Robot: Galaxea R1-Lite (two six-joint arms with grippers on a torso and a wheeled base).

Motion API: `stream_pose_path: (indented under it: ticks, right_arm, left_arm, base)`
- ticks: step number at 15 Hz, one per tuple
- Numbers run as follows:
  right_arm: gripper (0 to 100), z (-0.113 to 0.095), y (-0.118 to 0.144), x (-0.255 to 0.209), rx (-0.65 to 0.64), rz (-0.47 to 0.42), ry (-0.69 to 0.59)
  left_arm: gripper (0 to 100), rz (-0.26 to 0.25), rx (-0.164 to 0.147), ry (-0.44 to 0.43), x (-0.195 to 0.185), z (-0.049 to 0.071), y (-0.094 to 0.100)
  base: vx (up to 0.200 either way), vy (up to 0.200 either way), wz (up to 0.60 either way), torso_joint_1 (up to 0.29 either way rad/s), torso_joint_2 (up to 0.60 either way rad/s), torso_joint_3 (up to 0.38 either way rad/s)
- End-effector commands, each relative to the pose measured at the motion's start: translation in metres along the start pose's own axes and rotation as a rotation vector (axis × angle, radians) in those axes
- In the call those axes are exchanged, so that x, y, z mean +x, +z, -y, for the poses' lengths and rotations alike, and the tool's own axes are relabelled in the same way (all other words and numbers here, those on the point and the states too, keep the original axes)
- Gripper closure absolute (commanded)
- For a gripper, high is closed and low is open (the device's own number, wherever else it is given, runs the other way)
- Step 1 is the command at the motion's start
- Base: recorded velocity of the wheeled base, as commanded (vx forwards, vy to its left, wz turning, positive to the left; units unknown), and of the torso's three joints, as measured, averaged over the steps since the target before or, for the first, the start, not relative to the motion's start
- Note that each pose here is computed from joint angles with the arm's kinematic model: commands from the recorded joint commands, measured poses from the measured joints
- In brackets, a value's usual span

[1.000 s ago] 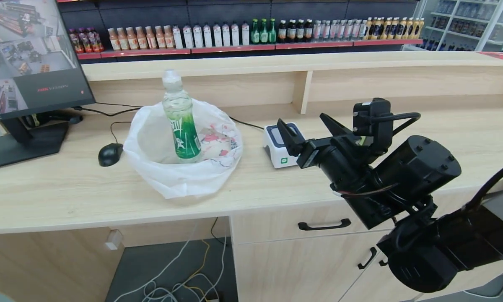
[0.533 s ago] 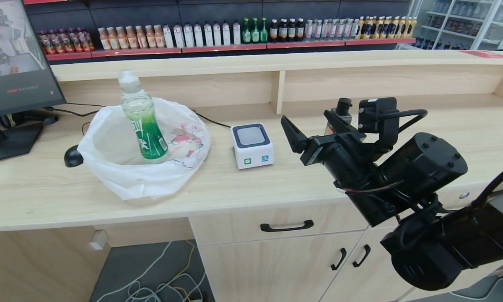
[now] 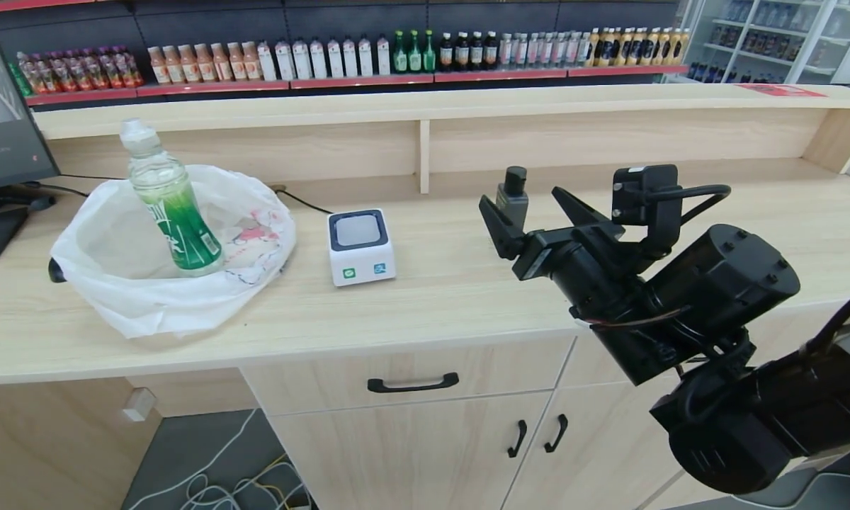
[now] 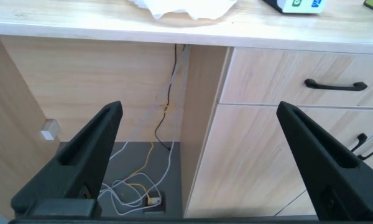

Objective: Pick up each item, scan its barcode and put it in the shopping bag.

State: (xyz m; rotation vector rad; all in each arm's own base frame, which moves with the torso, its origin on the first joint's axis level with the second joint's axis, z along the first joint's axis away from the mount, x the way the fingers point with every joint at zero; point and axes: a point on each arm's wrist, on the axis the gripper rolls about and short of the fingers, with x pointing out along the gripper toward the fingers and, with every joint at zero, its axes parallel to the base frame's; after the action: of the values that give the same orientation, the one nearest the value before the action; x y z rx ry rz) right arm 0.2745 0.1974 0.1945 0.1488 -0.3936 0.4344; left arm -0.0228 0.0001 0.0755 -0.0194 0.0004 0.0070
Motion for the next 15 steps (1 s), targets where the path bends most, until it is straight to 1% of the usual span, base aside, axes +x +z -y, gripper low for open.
stream_pose_path:
  ticks: [1, 4, 7, 8, 10, 12, 13, 15]
  right_arm:
    - [0, 0.0, -0.001, -0.001, -0.002, -0.005, 0.0]
    - [0, 0.002, -0.002, -0.001, -0.005, -0.009, -0.006]
    - [0, 0.01, -0.004, -0.007, -0.022, -0.032, -0.024]
    - [0, 0.016, -0.003, -0.004, -0.027, -0.024, -0.041]
    - [0, 0.027, 0.0, 0.011, -0.047, 0.025, -0.075]
    - [0, 0.029, 0.002, 0.015, -0.079, 0.035, -0.072]
    - [0, 0.031, -0.002, 0.016, -0.087, -0.012, -0.073]
    - [0, 0.037, -0.008, 0.019, -0.105, -0.078, -0.079]
  left_arm:
    - [0, 0.0, -0.001, 0.001, 0.0, 0.0, 0.0]
    - [0, 0.0, 0.009, 0.001, 0.0, 0.0, 0.0]
    - [0, 0.0, 0.006, 0.001, 0.0, 0.0, 0.0]
    - [0, 0.0, 0.006, 0.001, 0.0, 0.0, 0.0]
    - [0, 0.0, 0.007, 0.001, 0.0, 0.0, 0.0]
    - [0, 0.0, 0.009, 0.001, 0.0, 0.0, 0.0]
    - [0, 0.0, 0.009, 0.001, 0.0, 0.0, 0.0]
    - [0, 0.0, 0.009, 0.001, 0.0, 0.0, 0.0]
  base:
    - [0.0, 0.0, 0.0, 0.0, 0.0, 0.0]
    - [0.0, 0.0, 0.0, 0.0, 0.0, 0.0]
    - [0.0, 0.0, 0.0, 0.0, 0.0, 0.0]
    - [0.0, 0.0, 0.0, 0.0, 0.0, 0.0]
    - [0.0, 0.0, 0.0, 0.0, 0.0, 0.0]
    - [0.0, 0.0, 0.0, 0.0, 0.0, 0.0]
    - [0.0, 0.0, 0.0, 0.0, 0.0, 0.0]
    - [0.0, 0.0, 0.0, 0.0, 0.0, 0.0]
